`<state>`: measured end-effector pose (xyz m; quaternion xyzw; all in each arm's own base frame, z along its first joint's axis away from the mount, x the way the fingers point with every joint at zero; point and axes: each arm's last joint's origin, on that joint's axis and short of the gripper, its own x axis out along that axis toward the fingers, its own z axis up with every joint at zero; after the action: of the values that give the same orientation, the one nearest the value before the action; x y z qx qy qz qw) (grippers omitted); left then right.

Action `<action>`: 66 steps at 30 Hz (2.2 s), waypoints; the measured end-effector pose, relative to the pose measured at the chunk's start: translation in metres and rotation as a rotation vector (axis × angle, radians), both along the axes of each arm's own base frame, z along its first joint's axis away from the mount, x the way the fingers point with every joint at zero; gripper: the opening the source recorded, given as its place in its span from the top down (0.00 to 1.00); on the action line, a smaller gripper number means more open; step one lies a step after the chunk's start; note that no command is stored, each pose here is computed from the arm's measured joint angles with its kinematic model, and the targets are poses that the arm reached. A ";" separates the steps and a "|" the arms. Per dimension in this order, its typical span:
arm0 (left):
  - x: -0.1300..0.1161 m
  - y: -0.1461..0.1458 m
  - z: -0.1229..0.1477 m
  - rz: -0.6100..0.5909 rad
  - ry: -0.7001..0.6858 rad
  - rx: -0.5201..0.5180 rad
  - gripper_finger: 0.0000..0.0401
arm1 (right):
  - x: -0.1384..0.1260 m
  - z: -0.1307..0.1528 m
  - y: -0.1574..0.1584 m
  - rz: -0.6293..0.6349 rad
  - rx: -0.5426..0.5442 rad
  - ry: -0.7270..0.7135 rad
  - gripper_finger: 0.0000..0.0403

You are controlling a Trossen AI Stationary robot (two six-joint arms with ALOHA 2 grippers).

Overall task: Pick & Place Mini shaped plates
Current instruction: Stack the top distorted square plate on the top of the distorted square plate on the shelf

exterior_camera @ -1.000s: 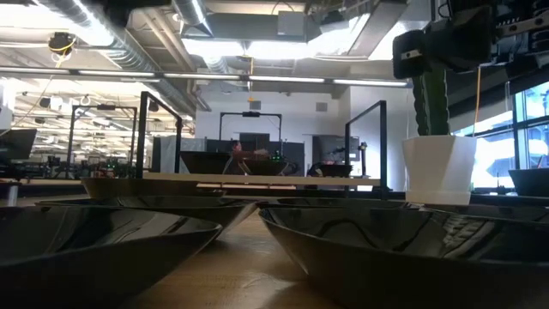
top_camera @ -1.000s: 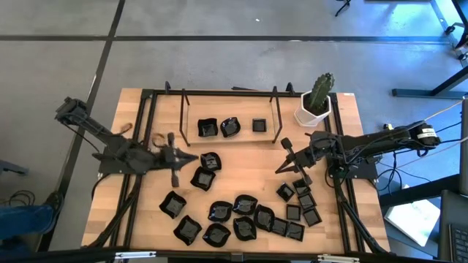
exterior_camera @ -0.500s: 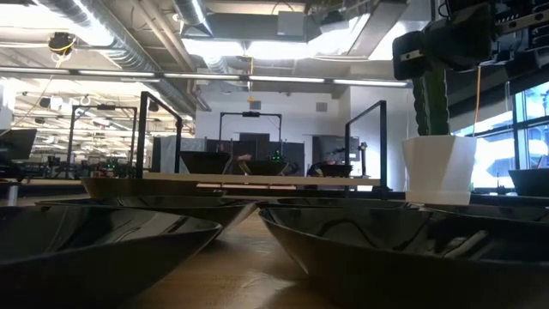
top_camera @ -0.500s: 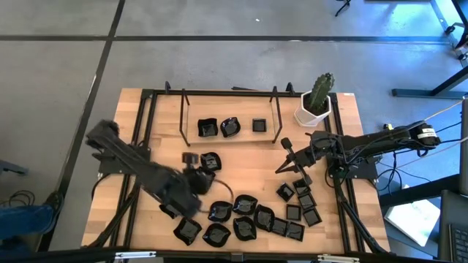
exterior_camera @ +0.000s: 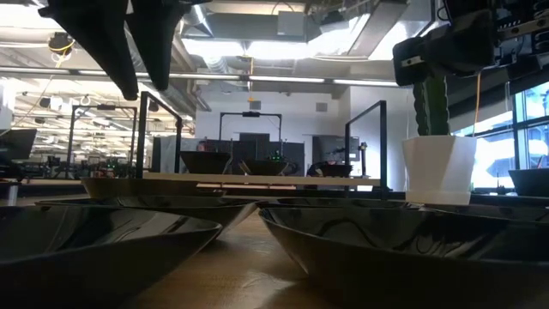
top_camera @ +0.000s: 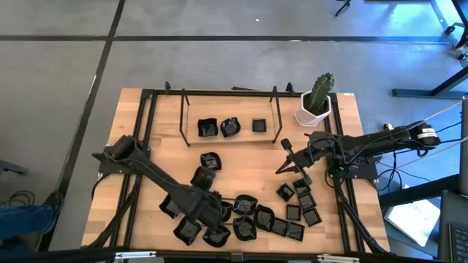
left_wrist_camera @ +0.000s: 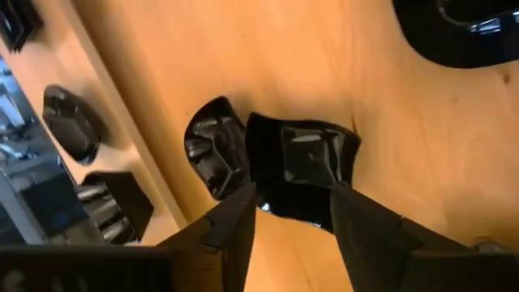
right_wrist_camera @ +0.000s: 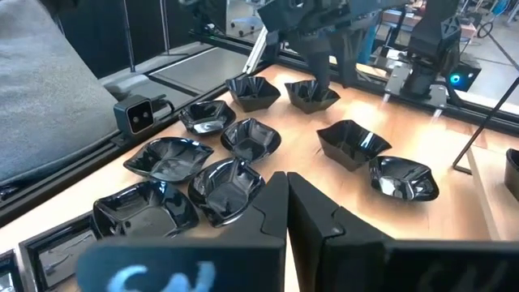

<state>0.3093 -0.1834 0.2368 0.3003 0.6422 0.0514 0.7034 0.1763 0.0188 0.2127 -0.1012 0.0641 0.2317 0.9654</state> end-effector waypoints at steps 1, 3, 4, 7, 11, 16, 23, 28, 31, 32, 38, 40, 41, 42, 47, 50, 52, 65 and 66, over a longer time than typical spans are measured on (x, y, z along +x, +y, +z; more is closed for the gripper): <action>-0.001 0.001 0.001 0.016 -0.006 -0.002 0.60 | 0.000 0.000 0.000 -0.007 -0.002 -0.001 0.99; -0.003 0.002 0.006 0.033 -0.020 -0.013 0.58 | 0.000 0.000 -0.001 -0.027 -0.005 -0.003 0.99; -0.004 0.003 0.009 0.033 -0.022 -0.028 0.58 | 0.000 0.000 -0.001 -0.032 -0.006 -0.003 0.99; -0.006 -0.001 0.017 -0.011 -0.038 -0.090 0.57 | 0.000 0.000 -0.001 -0.033 -0.006 0.000 0.99; -0.004 -0.006 0.023 -0.044 -0.074 -0.194 0.59 | 0.000 0.000 -0.001 -0.033 -0.006 0.000 0.99; 0.004 -0.006 0.016 -0.043 -0.129 -0.256 0.61 | 0.000 -0.001 -0.001 -0.033 -0.005 0.009 0.99; -0.005 0.000 -0.019 -0.077 -0.060 -0.212 0.59 | 0.000 -0.001 -0.001 -0.032 -0.006 0.015 0.99; -0.020 0.012 -0.007 0.007 -0.123 -0.229 0.58 | 0.000 -0.001 -0.001 -0.032 -0.001 0.018 0.99; -0.028 0.019 -0.009 0.113 -0.181 -0.266 0.58 | 0.000 -0.002 -0.001 -0.031 0.000 0.019 0.99; -0.028 0.021 -0.011 0.143 -0.206 -0.283 0.58 | 0.000 -0.002 -0.001 -0.031 0.000 0.019 0.99; -0.032 0.018 -0.027 0.101 -0.212 -0.290 0.58 | 0.000 -0.001 -0.001 -0.030 -0.005 0.016 0.99; -0.032 0.019 -0.033 0.095 -0.186 -0.293 0.58 | 0.000 -0.001 -0.001 -0.030 -0.005 0.016 0.99; -0.032 0.020 -0.035 0.101 -0.171 -0.296 0.58 | 0.000 -0.002 -0.001 -0.030 -0.005 0.016 0.99; -0.031 0.021 -0.036 0.105 -0.163 -0.299 0.58 | 0.000 -0.002 -0.001 -0.030 -0.006 0.016 0.99; -0.029 0.020 -0.044 0.084 -0.139 -0.275 0.58 | 0.000 -0.002 -0.001 -0.030 -0.006 0.016 0.99; -0.027 0.022 -0.048 0.091 -0.117 -0.267 0.58 | 0.000 -0.002 -0.001 -0.030 -0.006 0.016 0.99; -0.027 0.023 -0.050 0.091 -0.097 -0.270 0.58 | 0.000 -0.002 -0.001 -0.030 -0.006 0.016 0.99; -0.024 0.023 -0.068 0.077 -0.023 -0.221 0.58 | 0.000 -0.002 -0.001 -0.030 -0.005 0.020 0.99; -0.024 0.023 -0.068 0.076 -0.025 -0.223 0.58 | 0.000 -0.002 -0.001 -0.030 -0.005 0.020 0.99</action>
<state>0.2858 -0.1609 0.1687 0.1949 0.6460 0.0103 0.7379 0.1763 0.0182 0.2108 -0.1004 0.0757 0.2181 0.9678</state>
